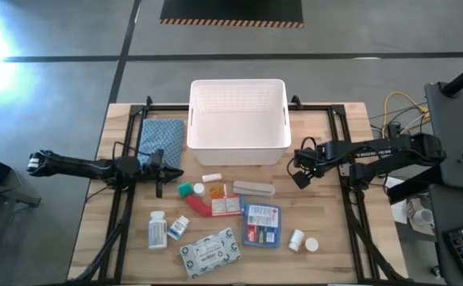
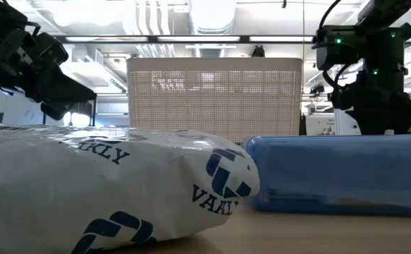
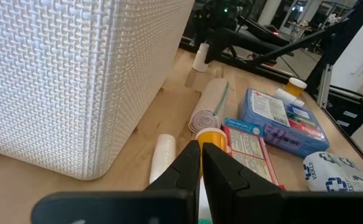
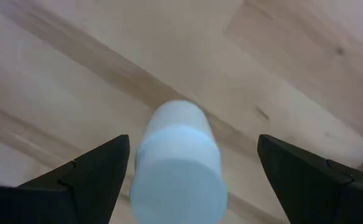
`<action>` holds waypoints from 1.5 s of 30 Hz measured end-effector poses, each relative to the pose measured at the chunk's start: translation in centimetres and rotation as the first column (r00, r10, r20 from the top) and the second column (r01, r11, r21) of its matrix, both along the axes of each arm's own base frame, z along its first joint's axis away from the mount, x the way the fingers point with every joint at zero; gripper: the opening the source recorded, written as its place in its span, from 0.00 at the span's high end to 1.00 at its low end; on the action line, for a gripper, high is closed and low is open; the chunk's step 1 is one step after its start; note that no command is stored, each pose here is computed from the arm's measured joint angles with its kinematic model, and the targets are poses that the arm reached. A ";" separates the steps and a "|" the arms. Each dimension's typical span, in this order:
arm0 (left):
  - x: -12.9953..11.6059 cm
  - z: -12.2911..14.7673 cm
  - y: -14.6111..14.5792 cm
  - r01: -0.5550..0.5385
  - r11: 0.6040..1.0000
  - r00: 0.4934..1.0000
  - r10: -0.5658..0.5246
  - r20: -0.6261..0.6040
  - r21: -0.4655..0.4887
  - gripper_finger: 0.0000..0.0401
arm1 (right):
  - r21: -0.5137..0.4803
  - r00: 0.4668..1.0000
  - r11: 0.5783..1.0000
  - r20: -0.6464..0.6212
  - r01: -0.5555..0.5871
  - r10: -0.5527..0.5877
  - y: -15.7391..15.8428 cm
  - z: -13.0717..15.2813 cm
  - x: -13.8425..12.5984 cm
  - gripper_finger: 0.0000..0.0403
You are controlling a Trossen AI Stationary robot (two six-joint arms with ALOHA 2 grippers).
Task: Pick & place medical supplies in basket/bin
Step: Put the white medicine bottle into the white bin
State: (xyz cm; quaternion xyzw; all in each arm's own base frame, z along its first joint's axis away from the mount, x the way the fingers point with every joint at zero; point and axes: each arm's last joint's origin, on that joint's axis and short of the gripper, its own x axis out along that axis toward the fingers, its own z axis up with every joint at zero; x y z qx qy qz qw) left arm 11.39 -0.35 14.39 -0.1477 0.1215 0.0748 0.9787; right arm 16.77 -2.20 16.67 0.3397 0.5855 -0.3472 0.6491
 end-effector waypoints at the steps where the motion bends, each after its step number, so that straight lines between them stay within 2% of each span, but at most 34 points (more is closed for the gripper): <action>1: 0.0 0.0 0.0 0.000 1.000 1.000 0.000 -0.001 0.000 1.00 | -0.002 1.000 1.000 0.003 -0.008 0.008 0.0 -0.1 0.0 0.16; 8: 0.0 0.0 0.0 0.000 1.000 1.000 0.000 0.000 0.000 1.00 | 0.001 1.000 1.000 -0.021 -0.007 0.007 0.1 -0.9 -0.5 0.19; 18: 0.0 0.0 0.0 0.000 1.000 1.000 0.000 0.000 0.000 1.00 | -0.003 1.000 1.000 0.013 -0.001 0.001 0.0 -1.3 -0.4 0.21; 32: 0.0 0.0 0.0 0.000 1.000 1.000 0.000 0.000 0.000 1.00 | 0.052 1.000 0.999 0.017 0.010 -0.011 0.2 -1.3 -0.4 0.52; 36: 0.0 0.0 0.0 0.001 1.000 1.000 -0.001 0.000 0.000 1.00 | 0.105 0.993 0.989 0.075 -0.101 0.093 0.9 -0.4 0.0 0.60; 39: 0.0 0.0 0.0 0.000 1.000 1.000 0.000 -0.001 0.000 1.00 | 0.158 0.955 0.957 0.210 -0.244 0.209 1.9 1.3 0.7 0.61; 41: 0.0 0.0 0.0 0.001 1.000 1.000 -0.001 0.000 0.000 1.00 | 0.192 0.912 0.931 0.338 -0.311 0.235 2.4 3.0 1.2 0.60; 43: 0.0 0.0 0.0 0.000 1.000 1.000 0.000 -0.001 0.000 1.00 | 0.218 0.846 0.905 0.484 -0.365 0.225 2.7 5.0 1.8 0.59; 45: 0.0 0.0 0.0 0.000 1.000 1.000 0.000 -0.001 0.000 1.00 | 0.214 0.751 0.888 0.632 -0.406 0.191 2.9 7.5 2.4 0.57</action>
